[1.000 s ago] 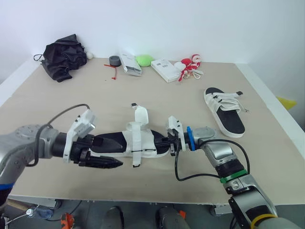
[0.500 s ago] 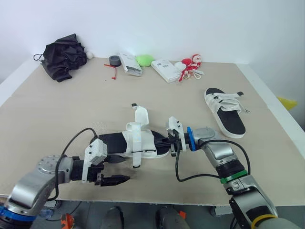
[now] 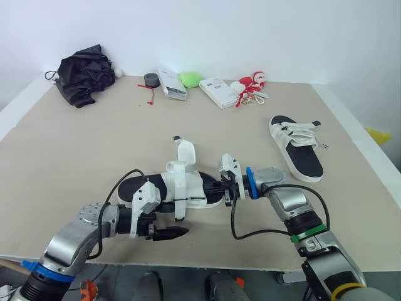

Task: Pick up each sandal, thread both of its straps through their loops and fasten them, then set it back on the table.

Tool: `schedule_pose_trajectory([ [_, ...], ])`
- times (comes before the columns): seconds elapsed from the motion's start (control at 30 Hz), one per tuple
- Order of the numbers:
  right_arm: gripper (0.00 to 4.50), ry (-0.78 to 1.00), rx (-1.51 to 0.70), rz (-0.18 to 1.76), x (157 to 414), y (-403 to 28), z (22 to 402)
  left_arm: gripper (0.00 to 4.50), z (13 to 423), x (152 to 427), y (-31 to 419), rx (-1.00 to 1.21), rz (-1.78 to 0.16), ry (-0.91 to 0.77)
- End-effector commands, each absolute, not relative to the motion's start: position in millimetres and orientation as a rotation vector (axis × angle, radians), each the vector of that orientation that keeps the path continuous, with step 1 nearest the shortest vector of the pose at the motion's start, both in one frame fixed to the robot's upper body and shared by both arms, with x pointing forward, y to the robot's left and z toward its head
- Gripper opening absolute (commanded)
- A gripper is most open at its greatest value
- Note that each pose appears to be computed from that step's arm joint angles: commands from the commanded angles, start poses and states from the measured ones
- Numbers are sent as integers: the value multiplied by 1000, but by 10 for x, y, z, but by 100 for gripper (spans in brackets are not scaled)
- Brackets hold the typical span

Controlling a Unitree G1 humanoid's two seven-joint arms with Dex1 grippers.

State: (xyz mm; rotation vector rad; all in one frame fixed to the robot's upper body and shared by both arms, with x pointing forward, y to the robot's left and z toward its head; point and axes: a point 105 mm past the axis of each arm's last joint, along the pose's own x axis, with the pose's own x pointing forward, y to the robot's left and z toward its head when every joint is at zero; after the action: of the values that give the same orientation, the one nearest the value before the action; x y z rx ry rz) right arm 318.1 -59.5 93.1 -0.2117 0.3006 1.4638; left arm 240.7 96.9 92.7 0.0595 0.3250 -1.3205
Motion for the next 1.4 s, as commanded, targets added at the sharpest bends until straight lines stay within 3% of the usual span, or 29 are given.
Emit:
schedule_pose_trajectory([
  [0.03,0,515,-218,1415,3077,-717,473,277,980,2442,914,50,-1322,300],
  [0.23,0,514,-219,1411,3084,-721,483,3,971,2373,948,41,-1360,332],
  [0.53,0,511,-222,1414,3099,-708,494,3,1049,2167,1033,-47,-1455,469],
  [0.67,0,510,-224,1415,3103,-706,496,3,1233,1958,1085,-154,-1559,585],
  [0.87,0,510,-228,1415,3114,-704,500,3,1542,1879,1087,-223,-1640,647],
  [1.03,0,508,-229,1413,3125,-695,503,3,2040,2116,907,-451,-1668,446],
  [1.2,0,506,-227,1410,3134,-689,505,3,2334,2529,913,-703,-1519,306],
  [1.4,0,505,-224,1403,3131,-693,495,3,1982,3070,1035,-926,-1132,441],
])
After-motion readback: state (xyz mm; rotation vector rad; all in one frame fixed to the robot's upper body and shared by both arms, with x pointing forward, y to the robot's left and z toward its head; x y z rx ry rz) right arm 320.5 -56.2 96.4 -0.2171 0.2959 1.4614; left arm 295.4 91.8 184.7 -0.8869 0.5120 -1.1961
